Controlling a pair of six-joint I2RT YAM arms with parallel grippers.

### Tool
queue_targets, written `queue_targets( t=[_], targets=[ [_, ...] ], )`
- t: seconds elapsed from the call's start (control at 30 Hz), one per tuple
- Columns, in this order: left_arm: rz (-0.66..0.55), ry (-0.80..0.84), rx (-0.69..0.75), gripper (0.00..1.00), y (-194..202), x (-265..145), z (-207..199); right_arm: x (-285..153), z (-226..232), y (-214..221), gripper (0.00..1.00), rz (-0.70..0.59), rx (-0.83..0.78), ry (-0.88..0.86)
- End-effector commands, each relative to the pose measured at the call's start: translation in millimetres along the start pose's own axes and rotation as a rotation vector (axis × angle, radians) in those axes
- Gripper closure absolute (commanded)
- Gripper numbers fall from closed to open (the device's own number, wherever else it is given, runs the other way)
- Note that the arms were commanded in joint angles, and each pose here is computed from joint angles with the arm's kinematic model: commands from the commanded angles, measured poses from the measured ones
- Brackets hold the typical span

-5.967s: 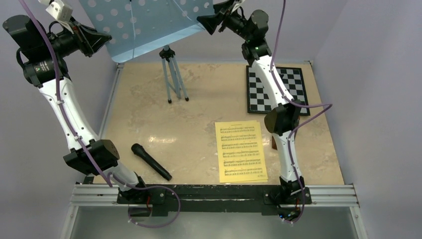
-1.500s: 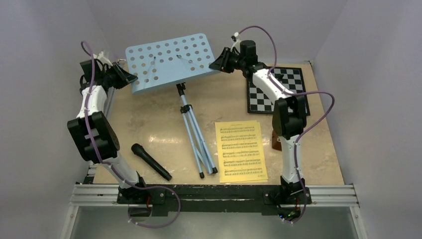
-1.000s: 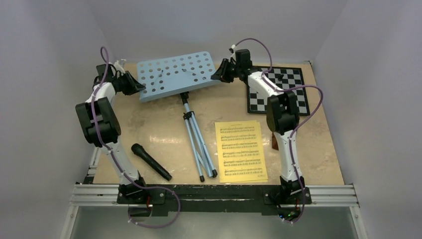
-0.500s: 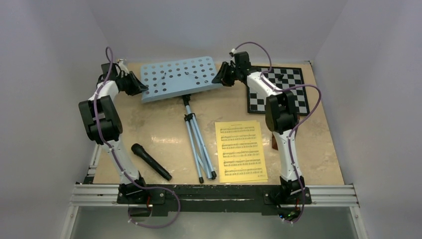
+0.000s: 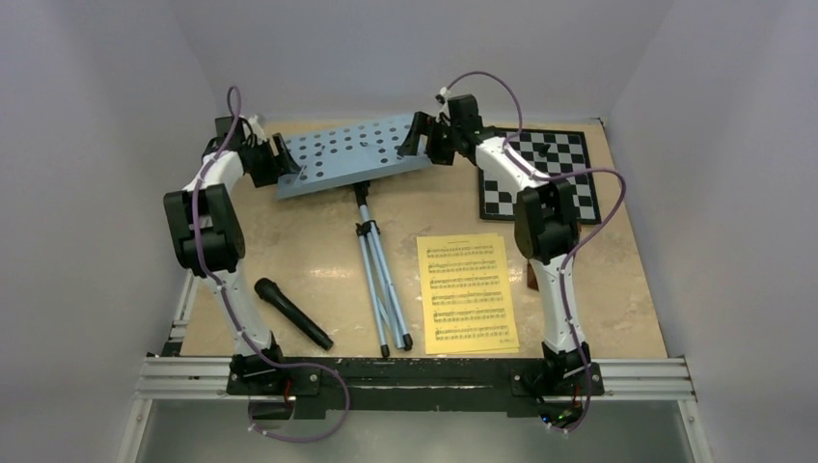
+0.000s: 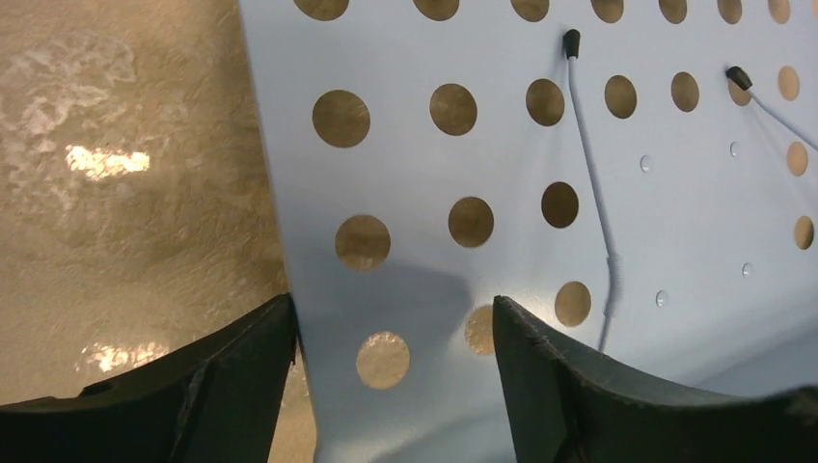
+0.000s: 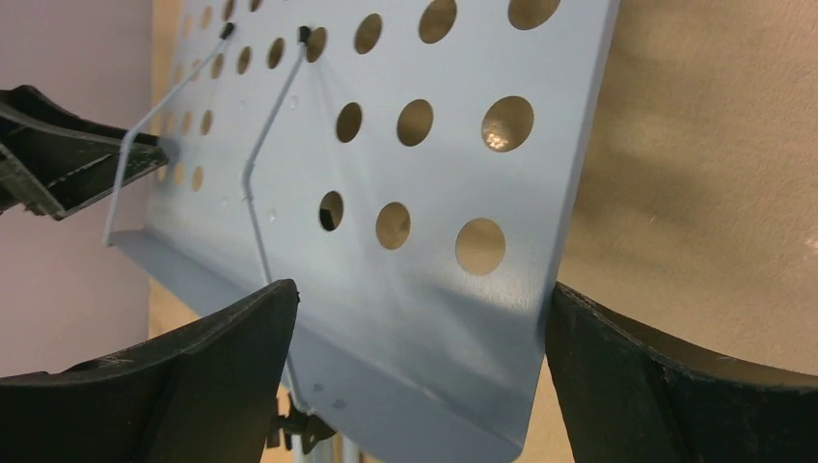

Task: Pack up the instrument practice props

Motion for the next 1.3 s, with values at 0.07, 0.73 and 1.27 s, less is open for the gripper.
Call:
queue_targets(
  t=[0.07,0.73,1.27],
  targets=[
    [-0.244,0.018,-0.036,0.07,-64.4,-86.4,-20.9,-92.2,64.1,-64.8,0.01,-0.220,-0.166,-0.091],
    [0.137,0.529,0.061,0.01,165.6,-199.1,-166.2,-278.3,94.0,44.0,0.03,-0.136,-0.471,-0.263],
    [0.459,0.514,-0.038,0.06,261.1,-101.1,-160.7,-274.1,65.3,172.1,0.04,0.074,-0.465,-0.333]
  ],
)
Point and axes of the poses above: each gripper's point midway between its finger pads, its own x axis out along the fingers, its own z axis along the line the jaws close on, y = z × x, the point moved 5 cm from there along -x, back along the fingers, and after that the axes turned 2 degrees about x, right-handed, at the moved point
